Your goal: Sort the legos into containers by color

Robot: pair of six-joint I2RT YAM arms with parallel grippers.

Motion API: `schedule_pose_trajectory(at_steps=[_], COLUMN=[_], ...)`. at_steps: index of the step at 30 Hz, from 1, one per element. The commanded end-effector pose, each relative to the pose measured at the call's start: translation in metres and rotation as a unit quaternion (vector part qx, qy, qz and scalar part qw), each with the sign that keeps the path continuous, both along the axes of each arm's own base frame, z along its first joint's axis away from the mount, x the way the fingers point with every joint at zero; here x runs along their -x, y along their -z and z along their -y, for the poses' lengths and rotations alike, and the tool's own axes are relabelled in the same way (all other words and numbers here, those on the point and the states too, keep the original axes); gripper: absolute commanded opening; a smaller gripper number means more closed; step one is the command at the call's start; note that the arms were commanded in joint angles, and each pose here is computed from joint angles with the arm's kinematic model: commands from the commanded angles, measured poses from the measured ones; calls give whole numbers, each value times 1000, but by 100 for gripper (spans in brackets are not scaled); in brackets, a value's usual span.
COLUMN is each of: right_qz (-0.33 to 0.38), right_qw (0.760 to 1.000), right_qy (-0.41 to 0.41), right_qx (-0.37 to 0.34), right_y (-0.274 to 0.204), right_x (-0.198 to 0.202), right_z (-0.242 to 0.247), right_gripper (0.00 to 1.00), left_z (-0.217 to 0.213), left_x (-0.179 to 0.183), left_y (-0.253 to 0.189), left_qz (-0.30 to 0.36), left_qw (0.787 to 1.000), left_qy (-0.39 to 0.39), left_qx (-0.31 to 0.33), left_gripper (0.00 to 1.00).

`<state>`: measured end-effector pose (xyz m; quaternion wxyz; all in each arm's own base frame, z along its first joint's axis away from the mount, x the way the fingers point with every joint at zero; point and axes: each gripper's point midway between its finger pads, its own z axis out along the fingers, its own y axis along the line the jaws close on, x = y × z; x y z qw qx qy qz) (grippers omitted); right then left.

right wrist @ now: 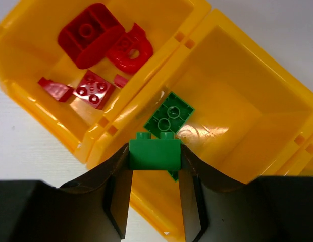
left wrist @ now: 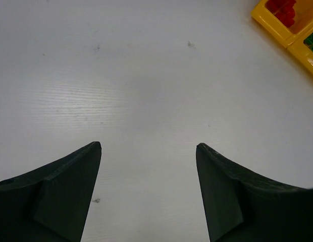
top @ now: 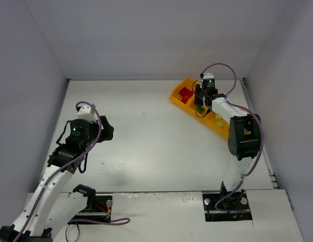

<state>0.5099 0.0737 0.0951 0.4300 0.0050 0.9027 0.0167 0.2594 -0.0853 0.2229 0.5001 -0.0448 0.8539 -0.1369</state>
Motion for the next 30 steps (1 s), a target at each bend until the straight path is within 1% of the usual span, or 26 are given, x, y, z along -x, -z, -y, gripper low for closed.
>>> schedule_pose_trajectory(at_steps=[1, 6, 8, 9, 12, 13, 14, 15, 17, 18, 20, 21, 22, 23, 24, 26, 27, 28, 29, 30], right_qz=[31, 28, 32, 33, 42, 51, 56, 73, 88, 115, 138, 170, 185, 197, 229, 253, 282, 294, 305, 324], right_qw=[999, 998, 998, 998, 998, 997, 997, 996, 995, 993, 990, 985, 982, 980, 973, 967, 959, 955, 951, 945], right_qy=[37, 49, 51, 50, 49, 51, 50, 47, 38, 34, 25, 23, 22, 20, 20, 37, 43, 43, 44, 49], right_qx=[-5, 2, 3, 2, 2, 2, 1, -2, -4, -8, -10, -10, -9, -6, -4, 3, 3, 10, 13, 14], right_y=[-24, -23, -27, -29, -40, -49, -55, -73, -90, -117, -141, -172, -186, -197, -226, -246, -270, -281, -289, -303], right_x=[-17, -15, -16, -16, -14, -12, -11, -8, -2, 4, 15, 26, 32, 39, 53, 69, 84, 93, 101, 117], right_z=[9, 16, 19, 19, 21, 23, 23, 22, 21, 21, 21, 24, 24, 27, 30, 40, 45, 48, 50, 55], right_gripper=[33, 44, 54, 56, 60, 60, 61, 61, 63, 64, 68, 72, 80, 84, 100, 100, 100, 100, 100, 100], left_z=[-11, -18, -19, -19, -18, -19, -19, -20, -21, -22, -24, -25, -25, -27, -30, -31, -32, -32, -33, -34], left_x=[-2, 6, 7, 7, 7, 7, 7, 6, 5, 5, 3, 2, 0, 0, -2, -3, -4, -6, -5, -5], left_y=[-14, -11, -11, -9, -11, -12, -14, -20, -26, -30, -43, -48, -57, -62, -67, -83, -88, -92, -105, -112], left_qz=[35, 37, 40, 38, 39, 41, 43, 49, 54, 60, 73, 78, 85, 87, 90, 97, 101, 99, 108, 111], left_qw=[999, 999, 999, 999, 999, 999, 998, 998, 998, 997, 996, 996, 995, 995, 994, 993, 992, 992, 991, 991], left_qy=[-13, -23, -24, -25, -26, -27, -27, -32, -35, -39, -44, -48, -50, -54, -64, -69, -72, -74, -75, -77], left_qx=[-21, -25, -26, -26, -23, -22, -22, -20, -19, -20, -17, -18, -17, -17, -19, -18, -19, -21, -20, -20], left_gripper=[70, 70, 70, 70, 71, 80, 81, 82, 83, 83, 86, 86, 86, 87, 87, 88, 88, 89, 89, 89])
